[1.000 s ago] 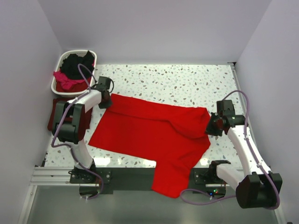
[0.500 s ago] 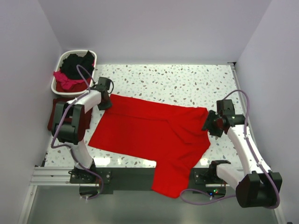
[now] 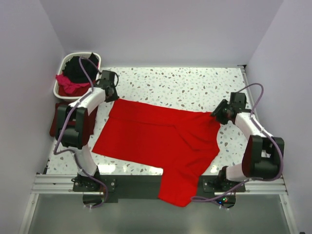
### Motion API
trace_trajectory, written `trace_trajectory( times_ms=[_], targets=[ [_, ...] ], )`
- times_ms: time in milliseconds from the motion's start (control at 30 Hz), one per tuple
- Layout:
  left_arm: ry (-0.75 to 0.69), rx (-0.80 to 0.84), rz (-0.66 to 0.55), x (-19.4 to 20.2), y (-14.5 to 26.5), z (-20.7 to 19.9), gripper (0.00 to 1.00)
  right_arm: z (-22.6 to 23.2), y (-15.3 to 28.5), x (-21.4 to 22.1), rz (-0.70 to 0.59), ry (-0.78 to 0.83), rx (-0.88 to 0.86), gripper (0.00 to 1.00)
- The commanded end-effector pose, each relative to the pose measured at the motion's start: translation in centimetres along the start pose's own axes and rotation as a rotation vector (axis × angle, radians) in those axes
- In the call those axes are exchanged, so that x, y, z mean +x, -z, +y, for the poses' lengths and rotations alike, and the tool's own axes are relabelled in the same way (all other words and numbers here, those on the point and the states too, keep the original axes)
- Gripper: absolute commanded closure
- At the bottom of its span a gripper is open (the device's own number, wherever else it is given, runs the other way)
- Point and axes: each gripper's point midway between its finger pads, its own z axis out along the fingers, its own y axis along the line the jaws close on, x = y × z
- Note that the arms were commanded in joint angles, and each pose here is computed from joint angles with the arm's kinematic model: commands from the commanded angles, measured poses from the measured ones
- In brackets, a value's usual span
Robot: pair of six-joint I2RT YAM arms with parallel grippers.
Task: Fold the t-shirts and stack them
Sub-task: Fold the tshirt
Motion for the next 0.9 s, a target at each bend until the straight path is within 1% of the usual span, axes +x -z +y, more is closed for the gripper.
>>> trace_trajectory(
  times_ms=[0,33,67,200,300,333,467,567,600,667,700,767,867],
  targets=[
    [-0.033,0.04,0.019,0.0,-2.6,-1.3,0.78,3.4,-1.7,-4.8,-0.121,-0.067,-0.159,0.57],
    [-0.033,0.041,0.023,0.1,-3.0,-1.5,0.8,3.7,-2.1,-5.5,-0.135,-0.076,-0.175,0.58],
    [-0.031,0.042,0.022,-0.1,-3.3,-1.6,0.81,3.6,-2.6,-5.7,-0.137,-0.081,-0.172,0.58],
    [-0.034,0.03,0.051,0.9,-4.9,-1.6,0.81,2.6,-4.4,-6.3,-0.146,-0.119,-0.158,0.59],
    [-0.037,0.011,0.069,1.6,-5.6,-1.3,0.81,1.7,-5.7,-5.7,-0.117,-0.14,-0.14,0.6],
    [-0.037,0.005,0.073,1.8,-5.8,-1.2,0.81,1.8,-6.3,-5.9,-0.13,-0.137,-0.152,0.6],
    [-0.03,-0.022,0.109,3.0,-6.6,-0.7,0.82,1.0,-7.0,-5.6,-0.136,-0.165,-0.149,0.65],
    [-0.02,-0.057,0.136,3.9,-7.1,-0.1,0.82,0.1,-6.9,-5.6,-0.15,-0.188,-0.134,0.78],
    [-0.02,-0.074,0.16,4.5,-7.2,0.4,0.82,-0.8,-6.8,-5.6,-0.164,-0.199,-0.108,0.88],
    [-0.006,-0.083,0.174,4.8,-7.3,0.7,0.82,-1.6,-5.7,-6.4,-0.215,-0.212,-0.087,0.94],
    [-0.005,-0.088,0.181,5.1,-7.4,0.8,0.83,-2.2,-5.4,-6.7,-0.233,-0.221,-0.07,1.0],
    [0.003,-0.093,0.186,5.2,-7.4,0.9,0.84,-3.3,-5.1,-6.9,-0.258,-0.238,-0.033,1.0],
    [0.012,-0.094,0.192,5.4,-7.4,0.9,0.84,-3.2,-5.2,-7.4,-0.251,-0.22,-0.029,1.0]
  ],
)
